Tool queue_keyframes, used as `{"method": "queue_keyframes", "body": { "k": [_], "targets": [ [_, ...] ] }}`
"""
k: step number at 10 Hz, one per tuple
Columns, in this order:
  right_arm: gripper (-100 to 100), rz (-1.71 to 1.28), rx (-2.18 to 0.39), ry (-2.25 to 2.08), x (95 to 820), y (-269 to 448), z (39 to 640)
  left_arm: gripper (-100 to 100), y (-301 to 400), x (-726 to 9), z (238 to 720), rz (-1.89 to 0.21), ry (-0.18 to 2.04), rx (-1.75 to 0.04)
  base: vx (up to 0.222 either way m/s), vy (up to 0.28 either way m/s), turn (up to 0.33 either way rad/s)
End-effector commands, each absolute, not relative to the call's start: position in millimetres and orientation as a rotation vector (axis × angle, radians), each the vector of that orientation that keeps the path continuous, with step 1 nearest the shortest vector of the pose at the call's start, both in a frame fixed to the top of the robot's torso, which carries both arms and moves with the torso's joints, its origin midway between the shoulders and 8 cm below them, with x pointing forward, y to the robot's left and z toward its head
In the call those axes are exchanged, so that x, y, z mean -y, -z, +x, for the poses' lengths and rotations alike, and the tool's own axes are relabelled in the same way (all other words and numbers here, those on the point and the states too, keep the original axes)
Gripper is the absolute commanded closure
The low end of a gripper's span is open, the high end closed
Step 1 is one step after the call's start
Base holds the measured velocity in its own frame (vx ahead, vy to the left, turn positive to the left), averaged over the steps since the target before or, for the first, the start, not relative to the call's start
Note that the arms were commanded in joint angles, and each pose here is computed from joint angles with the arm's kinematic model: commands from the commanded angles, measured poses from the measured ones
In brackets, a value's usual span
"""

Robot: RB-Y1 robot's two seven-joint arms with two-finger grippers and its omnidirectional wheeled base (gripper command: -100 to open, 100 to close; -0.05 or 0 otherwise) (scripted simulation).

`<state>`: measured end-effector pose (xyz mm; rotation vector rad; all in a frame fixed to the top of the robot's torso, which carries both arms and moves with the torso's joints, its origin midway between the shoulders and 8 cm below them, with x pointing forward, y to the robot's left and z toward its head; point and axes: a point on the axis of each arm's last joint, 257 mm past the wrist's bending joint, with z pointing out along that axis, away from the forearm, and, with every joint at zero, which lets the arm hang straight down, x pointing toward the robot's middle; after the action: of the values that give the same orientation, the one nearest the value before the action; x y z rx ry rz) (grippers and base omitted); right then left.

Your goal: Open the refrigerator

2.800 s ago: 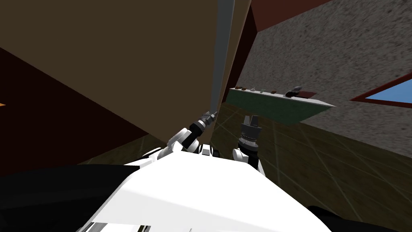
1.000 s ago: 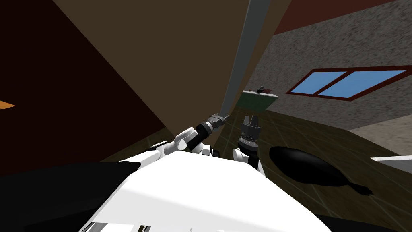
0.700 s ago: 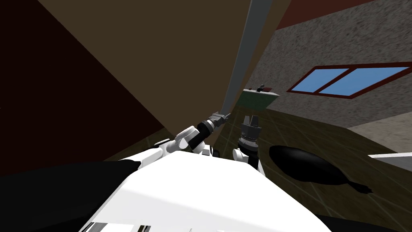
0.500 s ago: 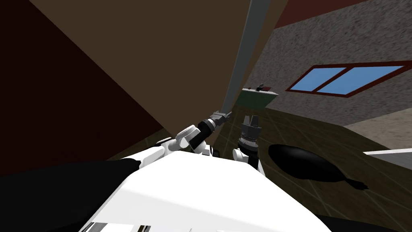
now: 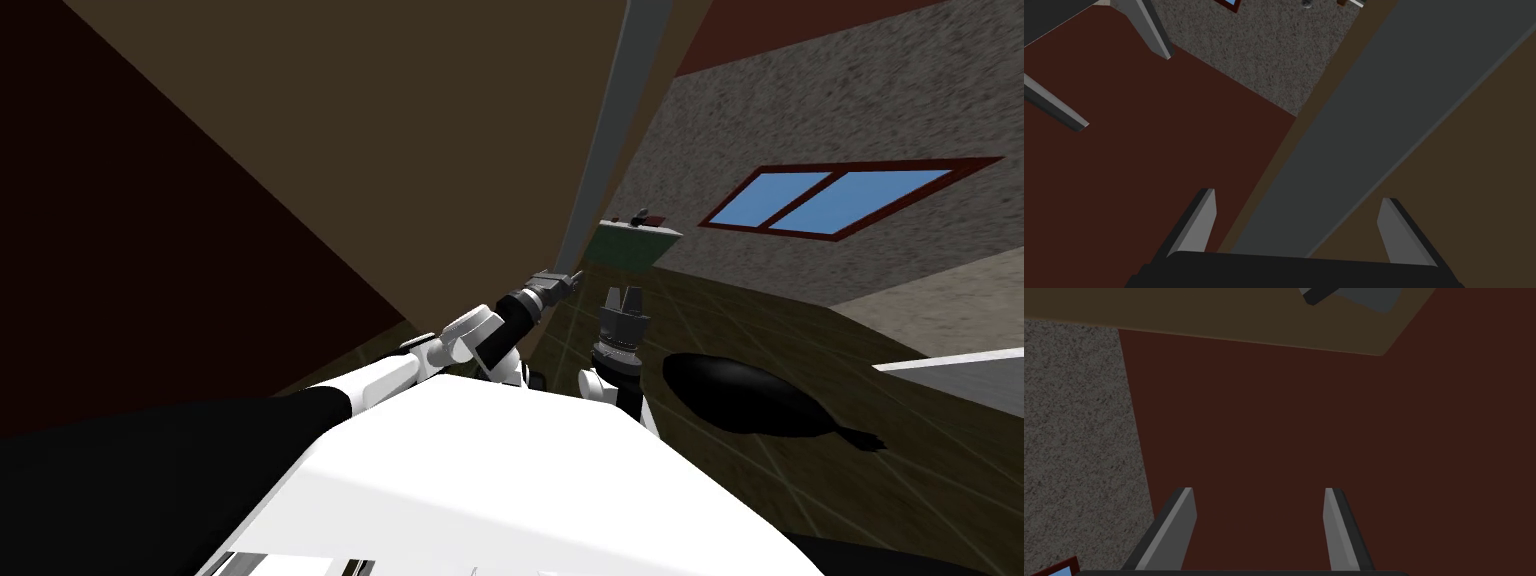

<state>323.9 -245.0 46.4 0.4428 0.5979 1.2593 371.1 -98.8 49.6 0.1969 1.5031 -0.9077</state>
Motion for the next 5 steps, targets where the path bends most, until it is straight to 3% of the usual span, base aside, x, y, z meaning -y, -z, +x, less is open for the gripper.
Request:
{"method": "queue_keyframes", "body": {
  "k": [1,5],
  "targets": [
    [0,0.443,-0.598,-1.259,245.0,-46.4,323.9,0,-49.6,98.8,371.1,0.197,0.908,-1.503,0.0,0.0,0.0],
    [0,0.443,-0.598,-1.259,245.0,-46.4,323.9,0,-49.6,98.8,371.1,0.197,0.908,-1.503,0.0,0.0,0.0]
  ]
}}
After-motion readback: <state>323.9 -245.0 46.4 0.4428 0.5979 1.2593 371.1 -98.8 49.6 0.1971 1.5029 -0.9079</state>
